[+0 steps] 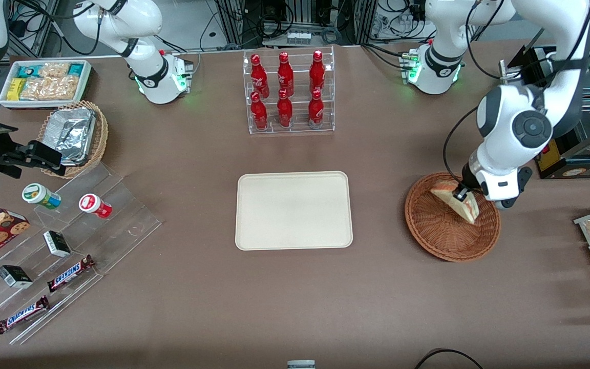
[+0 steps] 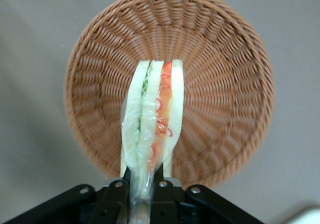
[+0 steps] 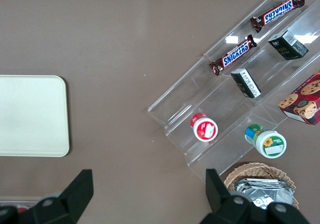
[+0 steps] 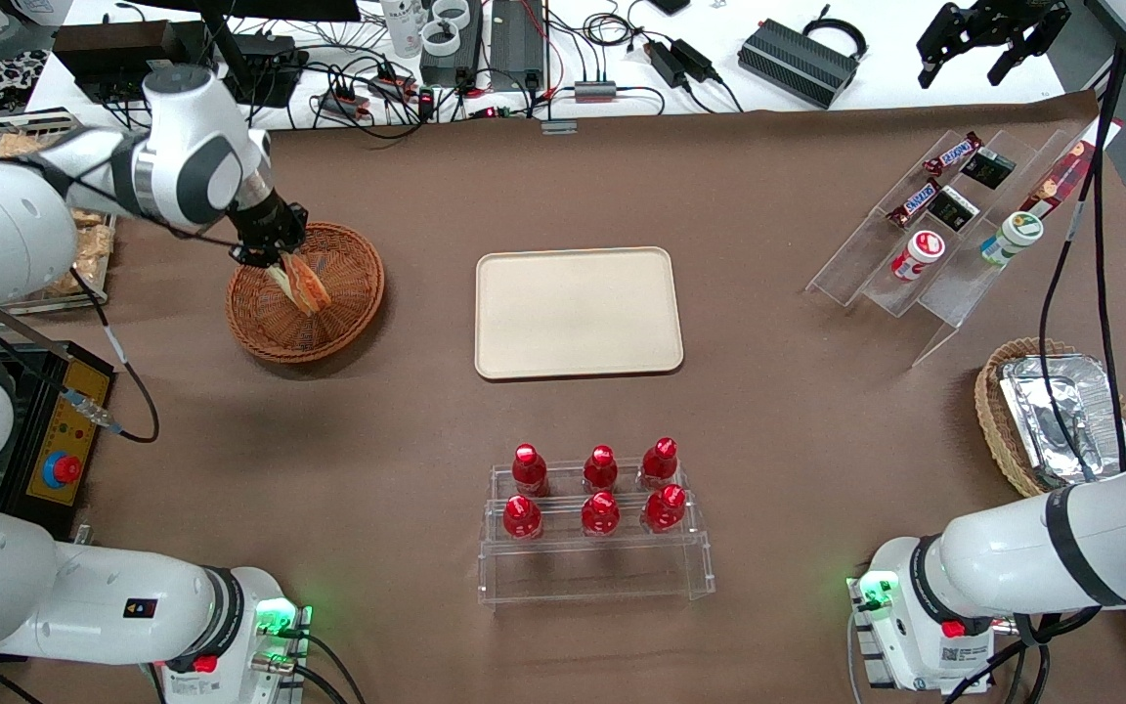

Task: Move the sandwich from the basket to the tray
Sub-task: 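Close the left gripper on the sandwich and lift it from the basket, then carry the sandwich with the left gripper over the cream tray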

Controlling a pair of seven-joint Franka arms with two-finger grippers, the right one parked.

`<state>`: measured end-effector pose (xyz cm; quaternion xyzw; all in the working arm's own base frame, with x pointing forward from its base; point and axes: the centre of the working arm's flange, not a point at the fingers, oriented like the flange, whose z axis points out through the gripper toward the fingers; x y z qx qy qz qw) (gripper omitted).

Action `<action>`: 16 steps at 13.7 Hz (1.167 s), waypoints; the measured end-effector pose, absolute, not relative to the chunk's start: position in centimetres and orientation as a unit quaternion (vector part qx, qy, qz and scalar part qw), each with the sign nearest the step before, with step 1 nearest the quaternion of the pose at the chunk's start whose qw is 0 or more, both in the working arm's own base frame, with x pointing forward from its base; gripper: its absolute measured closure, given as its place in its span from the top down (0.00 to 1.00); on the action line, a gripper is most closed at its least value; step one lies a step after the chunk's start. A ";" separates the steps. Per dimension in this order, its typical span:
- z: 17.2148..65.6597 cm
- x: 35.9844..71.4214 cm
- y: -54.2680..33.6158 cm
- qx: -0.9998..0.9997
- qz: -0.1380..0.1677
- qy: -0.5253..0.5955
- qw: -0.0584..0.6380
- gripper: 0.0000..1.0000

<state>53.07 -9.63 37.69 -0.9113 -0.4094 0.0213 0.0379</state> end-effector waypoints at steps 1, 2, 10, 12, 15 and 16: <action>40.1 53.2 -11.7 -0.918 0.028 -0.393 0.045 0.15; 42.3 53.3 -14.1 -0.925 0.030 -0.374 0.048 0.15; 43.9 48.9 -39.9 -0.981 0.006 -0.194 0.025 0.15; 39.9 48.7 -45.9 -0.987 0.003 -0.161 0.016 0.15; 32.8 48.8 -51.8 -0.991 -0.002 -0.133 0.001 0.15; 30.9 48.6 -53.0 -0.992 -0.004 -0.127 -0.004 0.15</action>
